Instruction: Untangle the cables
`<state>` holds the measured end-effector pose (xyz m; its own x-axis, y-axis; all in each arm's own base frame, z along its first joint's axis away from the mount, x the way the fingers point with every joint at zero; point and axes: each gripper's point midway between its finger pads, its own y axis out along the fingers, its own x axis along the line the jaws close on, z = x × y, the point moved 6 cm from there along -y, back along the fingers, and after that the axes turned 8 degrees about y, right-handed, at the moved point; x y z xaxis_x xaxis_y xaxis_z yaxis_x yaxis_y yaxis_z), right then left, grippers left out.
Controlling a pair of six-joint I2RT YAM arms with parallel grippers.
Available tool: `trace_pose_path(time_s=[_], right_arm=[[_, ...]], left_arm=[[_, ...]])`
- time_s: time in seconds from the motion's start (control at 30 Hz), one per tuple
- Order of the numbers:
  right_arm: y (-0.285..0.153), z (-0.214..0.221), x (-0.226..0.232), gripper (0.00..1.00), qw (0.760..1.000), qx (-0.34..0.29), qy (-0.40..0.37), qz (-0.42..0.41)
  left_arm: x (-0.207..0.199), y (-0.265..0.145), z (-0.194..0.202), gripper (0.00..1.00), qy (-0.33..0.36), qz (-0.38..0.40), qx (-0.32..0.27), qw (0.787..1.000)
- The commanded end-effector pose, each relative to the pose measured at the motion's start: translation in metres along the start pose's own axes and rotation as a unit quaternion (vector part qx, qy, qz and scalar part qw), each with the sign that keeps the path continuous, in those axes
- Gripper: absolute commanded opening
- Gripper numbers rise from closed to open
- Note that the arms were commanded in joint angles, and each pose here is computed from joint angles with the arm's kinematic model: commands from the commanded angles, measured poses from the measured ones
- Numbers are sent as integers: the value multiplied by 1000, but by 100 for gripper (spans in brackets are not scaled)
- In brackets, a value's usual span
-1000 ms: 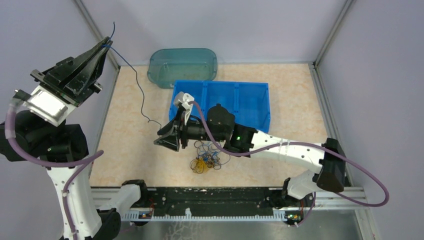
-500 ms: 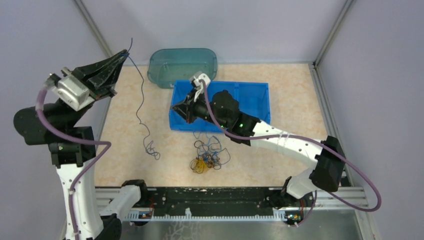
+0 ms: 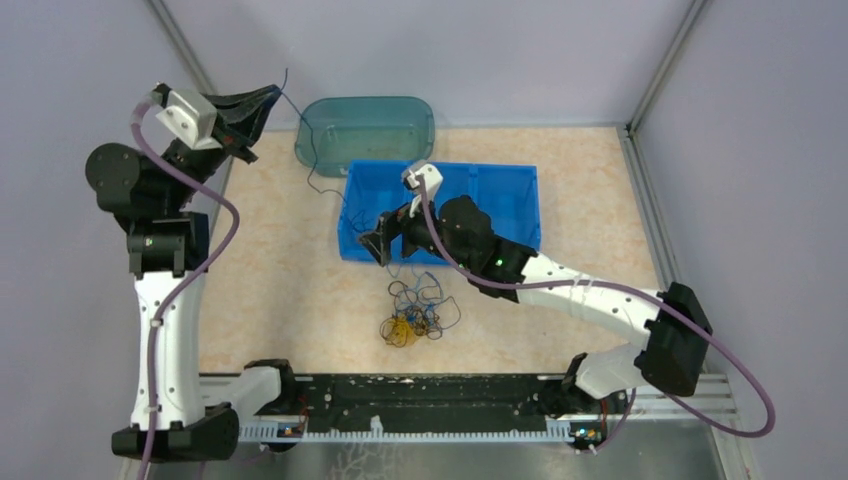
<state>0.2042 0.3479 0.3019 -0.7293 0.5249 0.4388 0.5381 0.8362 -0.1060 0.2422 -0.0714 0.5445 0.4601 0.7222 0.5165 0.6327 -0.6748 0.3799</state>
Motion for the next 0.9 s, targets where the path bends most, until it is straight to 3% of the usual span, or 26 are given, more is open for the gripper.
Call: trace_pose_path(time_s=[0.0,0.33,0.67,0.87], right_arm=[[-19,-37,-8,93,996,-69,-5,64],[-44,-36,-28,94,987,-88,-12,132],[-59,-28,-36,94,986,-88,-11,141],[-60,-25,-37,93,986,-86,-8,140]], left_arm=[[0,19,11,0,-15,-10,6,1000],[-37,69,87,0,3,4,125,992],[-24,88,104,0,38,-32,130,990],[-3,106,82,0,58,-55,103,991]])
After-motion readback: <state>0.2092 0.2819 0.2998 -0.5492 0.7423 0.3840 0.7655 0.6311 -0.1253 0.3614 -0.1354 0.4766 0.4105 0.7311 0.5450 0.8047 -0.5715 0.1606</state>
